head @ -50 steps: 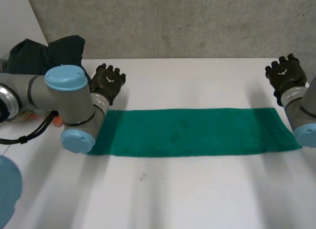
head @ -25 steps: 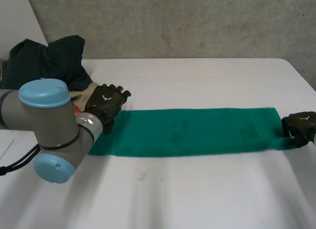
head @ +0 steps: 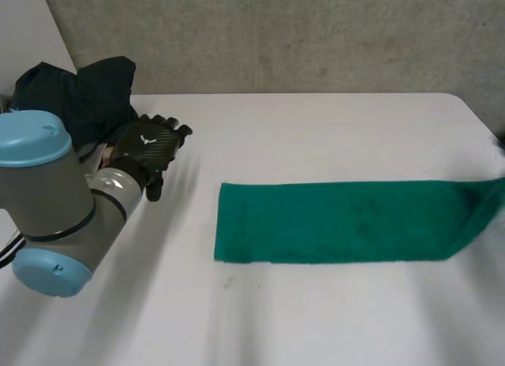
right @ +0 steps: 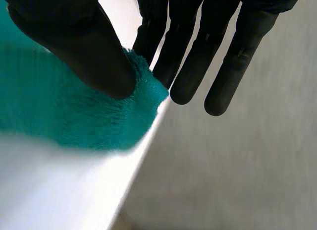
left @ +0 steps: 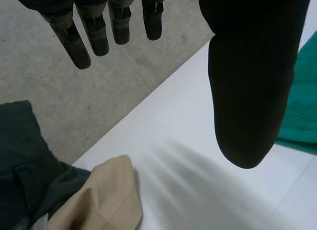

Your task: Fold the laundry.

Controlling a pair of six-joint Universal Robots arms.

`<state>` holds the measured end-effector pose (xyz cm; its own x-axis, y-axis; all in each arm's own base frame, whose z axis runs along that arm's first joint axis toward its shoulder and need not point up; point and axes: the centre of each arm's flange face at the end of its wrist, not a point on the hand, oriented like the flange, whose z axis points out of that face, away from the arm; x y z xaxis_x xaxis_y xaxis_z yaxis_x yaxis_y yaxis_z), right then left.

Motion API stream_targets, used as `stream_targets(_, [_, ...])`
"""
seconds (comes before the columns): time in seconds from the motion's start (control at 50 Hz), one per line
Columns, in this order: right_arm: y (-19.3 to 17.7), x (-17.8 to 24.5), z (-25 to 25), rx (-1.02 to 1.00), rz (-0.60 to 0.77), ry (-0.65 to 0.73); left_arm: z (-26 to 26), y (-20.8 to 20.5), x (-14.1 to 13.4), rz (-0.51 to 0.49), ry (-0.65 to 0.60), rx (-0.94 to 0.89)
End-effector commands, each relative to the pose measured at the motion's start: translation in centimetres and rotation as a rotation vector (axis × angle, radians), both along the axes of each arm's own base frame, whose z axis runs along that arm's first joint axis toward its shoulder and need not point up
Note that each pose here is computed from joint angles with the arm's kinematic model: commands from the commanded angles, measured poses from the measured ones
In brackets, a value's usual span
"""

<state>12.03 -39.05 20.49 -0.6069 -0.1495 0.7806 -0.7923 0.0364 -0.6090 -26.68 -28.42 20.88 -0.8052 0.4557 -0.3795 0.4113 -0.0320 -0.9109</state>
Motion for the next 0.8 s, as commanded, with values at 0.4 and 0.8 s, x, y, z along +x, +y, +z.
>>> stream_targets(0.4, [19.1,27.1,-8.1,-0.006,1.03,0.092,-1.3,1.1,1.6,0.029,-0.01,0.039])
stream_targets(0.8, [12.1,12.1,-6.1,0.394,0.325,-0.278,-0.5,1.8,0.0,-0.021,0.001,0.011])
